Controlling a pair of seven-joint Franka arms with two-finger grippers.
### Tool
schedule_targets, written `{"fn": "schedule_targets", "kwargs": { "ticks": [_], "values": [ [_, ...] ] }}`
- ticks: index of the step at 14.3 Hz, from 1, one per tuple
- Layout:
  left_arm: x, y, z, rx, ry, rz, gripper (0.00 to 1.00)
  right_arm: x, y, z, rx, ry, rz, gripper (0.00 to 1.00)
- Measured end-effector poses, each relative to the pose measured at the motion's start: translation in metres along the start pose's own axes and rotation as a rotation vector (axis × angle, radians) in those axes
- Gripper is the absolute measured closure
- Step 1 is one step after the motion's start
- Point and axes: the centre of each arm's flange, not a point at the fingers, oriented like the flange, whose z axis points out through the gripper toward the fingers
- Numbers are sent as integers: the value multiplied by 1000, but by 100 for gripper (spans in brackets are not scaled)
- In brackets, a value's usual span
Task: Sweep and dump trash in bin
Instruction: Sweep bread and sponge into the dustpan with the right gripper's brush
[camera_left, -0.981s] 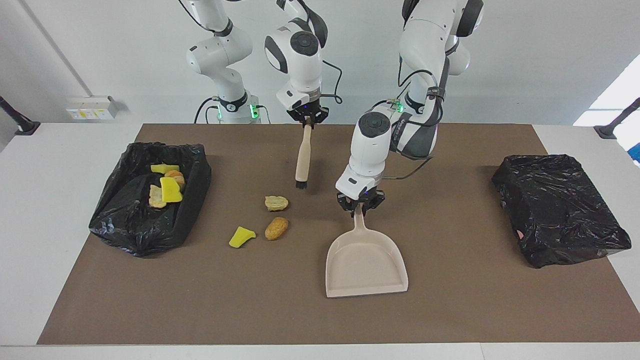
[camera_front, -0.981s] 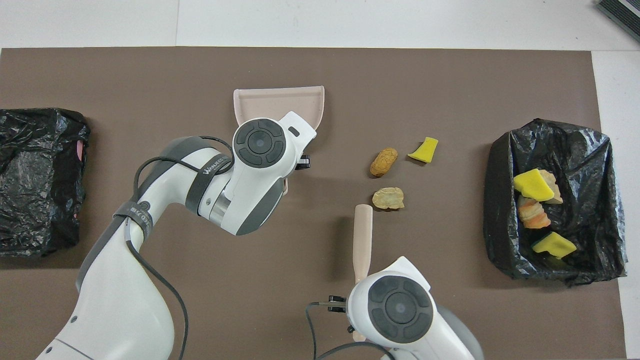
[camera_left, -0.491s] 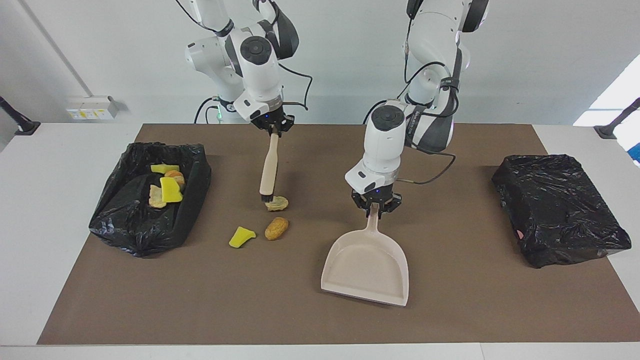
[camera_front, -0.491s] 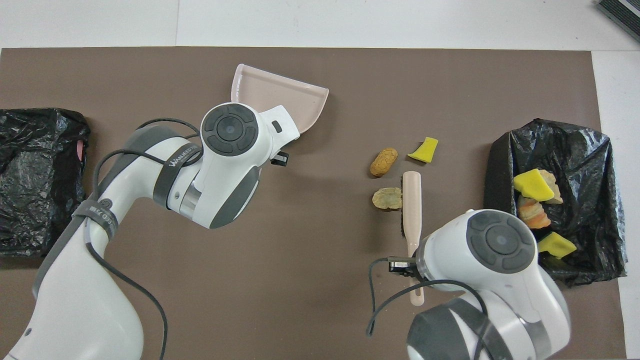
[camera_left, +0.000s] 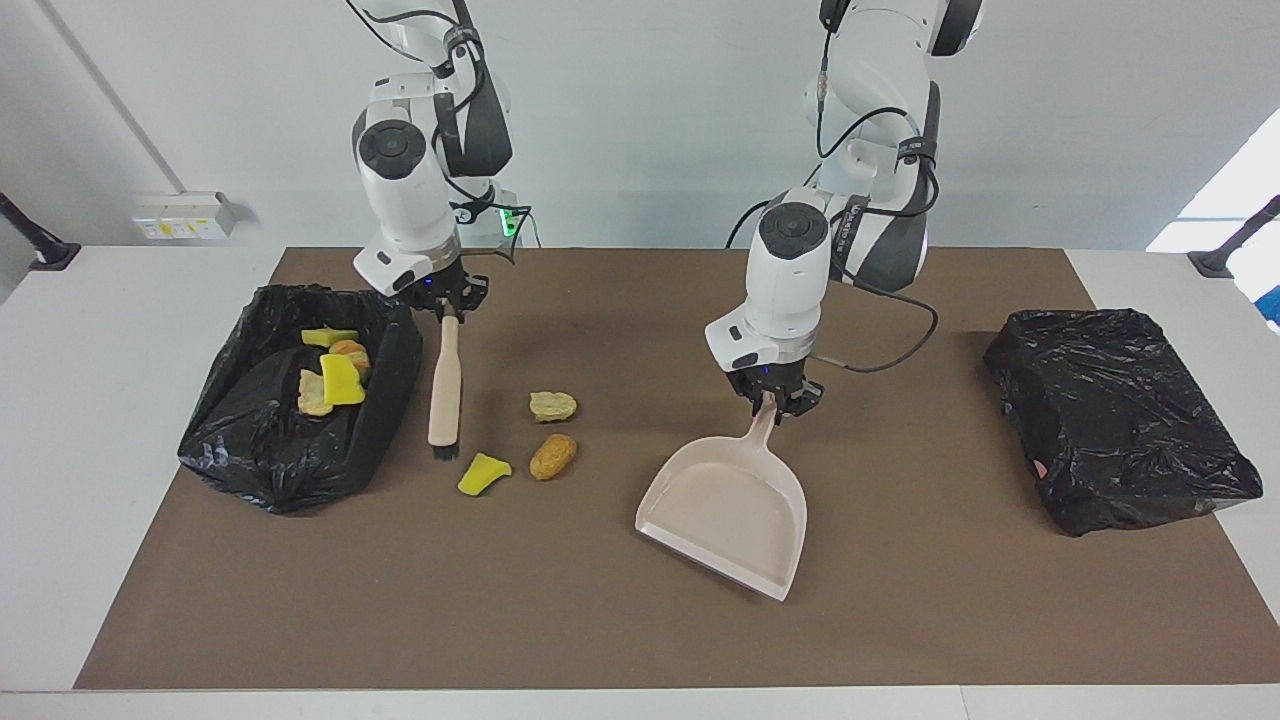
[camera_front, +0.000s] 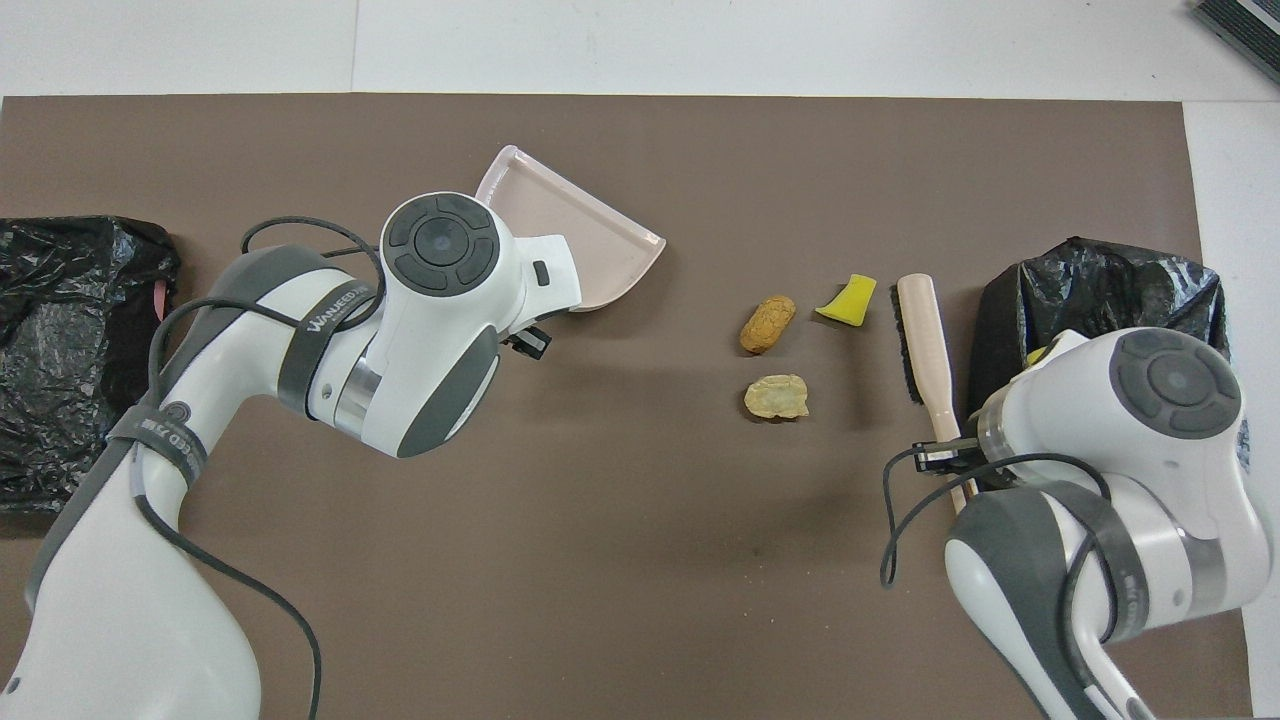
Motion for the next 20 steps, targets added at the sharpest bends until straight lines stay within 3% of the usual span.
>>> {"fn": "schedule_targets", "kwargs": {
  "ticks": [4,8,12,17,20],
  "values": [
    [-30,-36,-25,-23,-78,262,68,20,-1,30,-3,18,-38,73],
    [-74,-39,-25,-85,-170,526,68,33,-6,53,2,18,-63,73],
    [-94,-30,-6,-81,-117,601,68,39,-23,58,3,21,-84,73],
    [-100,-15,7,-85,2,587,68,32,-103,55,36,21,-120,73],
    [-106,-4,17,-96,12,590,68,34,-123,57,74,9,-100,73]
  ]
}}
